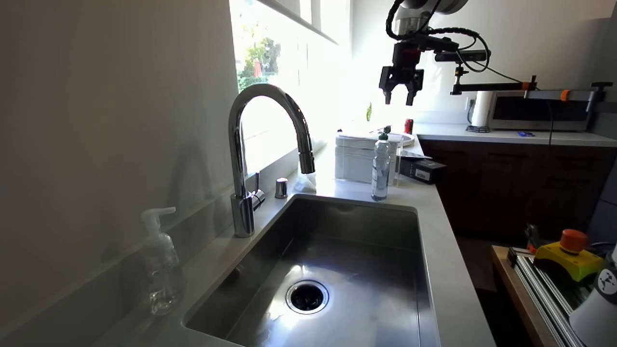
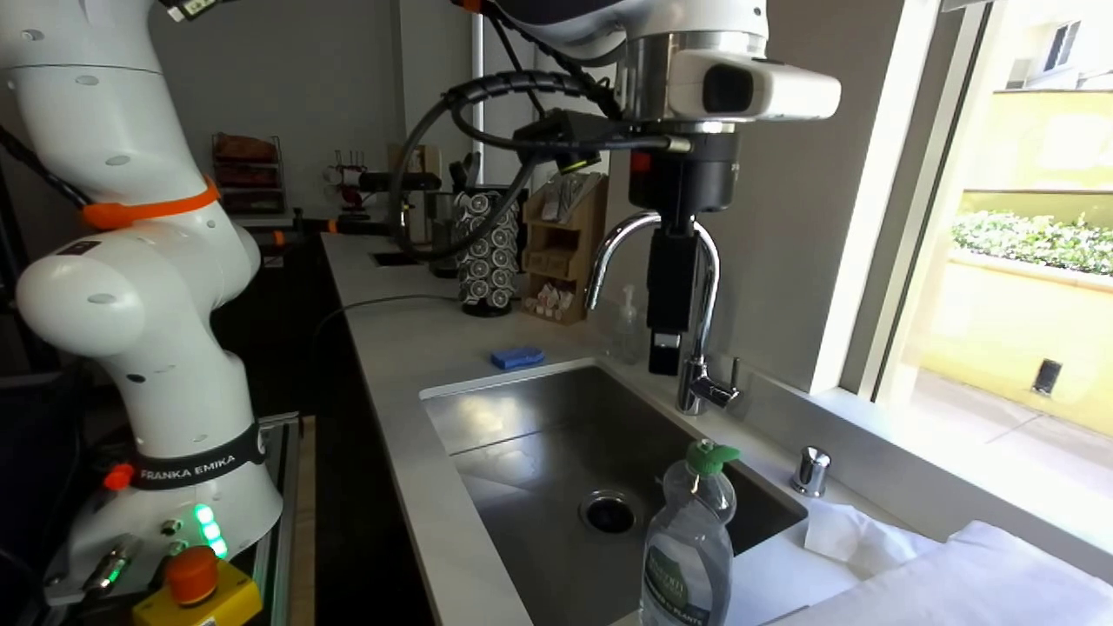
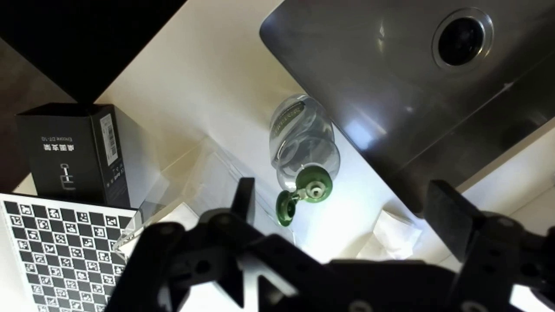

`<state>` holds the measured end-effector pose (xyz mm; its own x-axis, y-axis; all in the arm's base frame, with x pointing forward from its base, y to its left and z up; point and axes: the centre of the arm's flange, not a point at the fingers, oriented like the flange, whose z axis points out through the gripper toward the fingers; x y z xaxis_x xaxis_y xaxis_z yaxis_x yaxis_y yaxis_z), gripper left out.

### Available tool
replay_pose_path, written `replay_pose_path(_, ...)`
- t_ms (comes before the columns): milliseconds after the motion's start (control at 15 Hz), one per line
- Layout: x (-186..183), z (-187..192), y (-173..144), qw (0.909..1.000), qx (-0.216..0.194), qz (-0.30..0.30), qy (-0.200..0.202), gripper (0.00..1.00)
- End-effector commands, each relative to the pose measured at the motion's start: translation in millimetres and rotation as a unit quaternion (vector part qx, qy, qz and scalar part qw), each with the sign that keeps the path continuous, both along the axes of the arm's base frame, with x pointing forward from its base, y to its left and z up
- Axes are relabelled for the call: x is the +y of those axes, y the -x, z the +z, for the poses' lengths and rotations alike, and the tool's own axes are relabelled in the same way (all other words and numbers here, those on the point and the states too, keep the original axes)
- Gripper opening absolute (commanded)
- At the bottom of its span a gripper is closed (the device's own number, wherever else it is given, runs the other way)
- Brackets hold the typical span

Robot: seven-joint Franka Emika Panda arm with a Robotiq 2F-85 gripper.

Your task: Pour some dishwashing liquid in the sink.

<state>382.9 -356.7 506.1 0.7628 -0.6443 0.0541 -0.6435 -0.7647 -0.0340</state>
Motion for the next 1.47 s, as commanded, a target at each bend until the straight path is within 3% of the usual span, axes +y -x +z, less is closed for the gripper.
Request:
replay_pose_path(0,-23.2,-18.5,-12.2,0.9993,0.01,-0.032,-0.017,1.0)
replay_pose_path(800,-81.2,-48.1,-49.9,0.9933,0.035,-0.084,-0.072,1.0)
replay_pose_path(1400,-120.6,-78.5,-59.5,0.9842,0.067,-0.124,-0.107,1.0)
